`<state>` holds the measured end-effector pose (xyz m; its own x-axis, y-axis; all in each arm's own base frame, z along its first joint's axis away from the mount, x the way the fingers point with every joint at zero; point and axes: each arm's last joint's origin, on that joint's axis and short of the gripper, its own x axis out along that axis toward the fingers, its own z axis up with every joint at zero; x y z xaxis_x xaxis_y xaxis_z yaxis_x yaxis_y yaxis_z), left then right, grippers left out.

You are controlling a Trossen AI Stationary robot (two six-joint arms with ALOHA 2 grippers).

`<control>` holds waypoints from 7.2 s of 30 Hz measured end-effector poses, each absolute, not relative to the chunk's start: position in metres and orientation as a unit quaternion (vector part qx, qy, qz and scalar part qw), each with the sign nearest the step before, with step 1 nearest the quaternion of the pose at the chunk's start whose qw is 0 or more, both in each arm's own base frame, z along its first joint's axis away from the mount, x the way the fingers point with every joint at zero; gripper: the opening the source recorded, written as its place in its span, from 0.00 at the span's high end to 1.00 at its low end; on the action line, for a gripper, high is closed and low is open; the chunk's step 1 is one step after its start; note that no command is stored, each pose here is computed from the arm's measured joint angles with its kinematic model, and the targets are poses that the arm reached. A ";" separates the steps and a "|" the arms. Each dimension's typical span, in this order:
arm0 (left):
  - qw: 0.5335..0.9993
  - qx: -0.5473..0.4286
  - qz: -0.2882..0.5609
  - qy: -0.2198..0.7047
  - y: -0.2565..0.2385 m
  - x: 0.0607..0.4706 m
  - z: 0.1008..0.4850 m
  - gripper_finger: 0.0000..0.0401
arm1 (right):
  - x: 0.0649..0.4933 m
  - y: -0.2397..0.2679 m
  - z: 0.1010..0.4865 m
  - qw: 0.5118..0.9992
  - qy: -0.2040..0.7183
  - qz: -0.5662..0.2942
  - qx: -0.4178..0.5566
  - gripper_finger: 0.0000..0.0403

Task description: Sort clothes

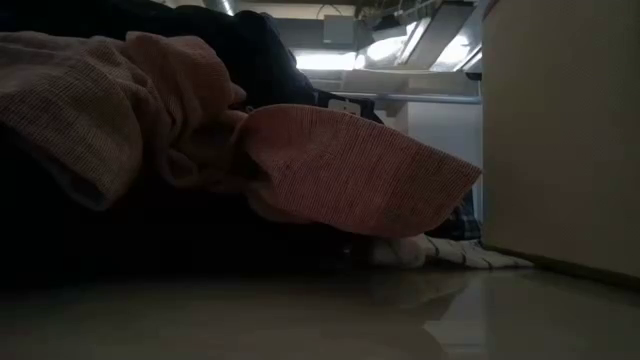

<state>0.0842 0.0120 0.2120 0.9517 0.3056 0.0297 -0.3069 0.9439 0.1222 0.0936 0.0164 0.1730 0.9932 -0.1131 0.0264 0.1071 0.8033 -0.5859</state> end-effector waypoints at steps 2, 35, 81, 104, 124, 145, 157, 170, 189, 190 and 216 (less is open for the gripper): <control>0.986 0.063 0.155 -0.005 0.012 0.084 0.212 1.00 | 0.094 0.016 0.173 0.950 0.005 -0.058 -0.308 0.96; 0.975 -0.137 0.141 -0.103 0.012 0.083 0.225 1.00 | 0.093 0.016 0.181 0.959 -0.042 -0.072 -0.271 0.96; 0.983 0.092 0.082 0.134 0.014 0.220 0.375 1.00 | 0.091 0.015 0.191 0.940 -0.076 -0.095 -0.319 0.96; 0.969 0.011 -0.011 0.246 -0.025 0.231 0.358 0.47 | 0.091 0.015 0.191 0.942 -0.075 -0.094 -0.314 0.96; 0.905 -0.088 -0.017 0.417 -0.074 0.231 0.286 0.44 | 0.092 0.015 0.190 0.944 -0.070 -0.092 -0.310 0.96; 0.894 -0.030 -0.071 0.442 -0.077 0.236 0.274 0.96 | 0.092 0.015 0.189 0.943 -0.065 -0.102 -0.311 0.96; 0.963 0.032 -0.101 0.249 -0.070 0.220 0.327 0.97 | 0.092 0.015 0.189 0.943 -0.064 -0.104 -0.311 0.96; 0.990 0.126 0.042 0.039 -0.046 0.188 0.385 0.96 | 0.092 0.015 0.189 0.942 -0.064 -0.104 -0.312 0.96; 0.854 0.298 0.343 -0.252 0.011 0.160 0.460 0.96 | 0.090 0.012 0.193 0.940 -0.065 -0.153 -0.297 0.96; 0.842 0.303 0.359 -0.266 0.014 0.157 0.463 0.96 | 0.090 0.012 0.193 0.940 -0.064 -0.157 -0.297 0.96; 0.686 0.460 0.502 -0.257 0.109 0.174 0.574 0.97 | 0.090 0.011 0.192 0.938 -0.054 -0.168 -0.297 0.96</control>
<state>0.1744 0.1086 0.5744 0.3651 0.4524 0.8137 -0.9246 0.0741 0.3737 0.0901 0.0109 0.1923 0.9375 -0.2835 0.2019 0.3480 0.7674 -0.5384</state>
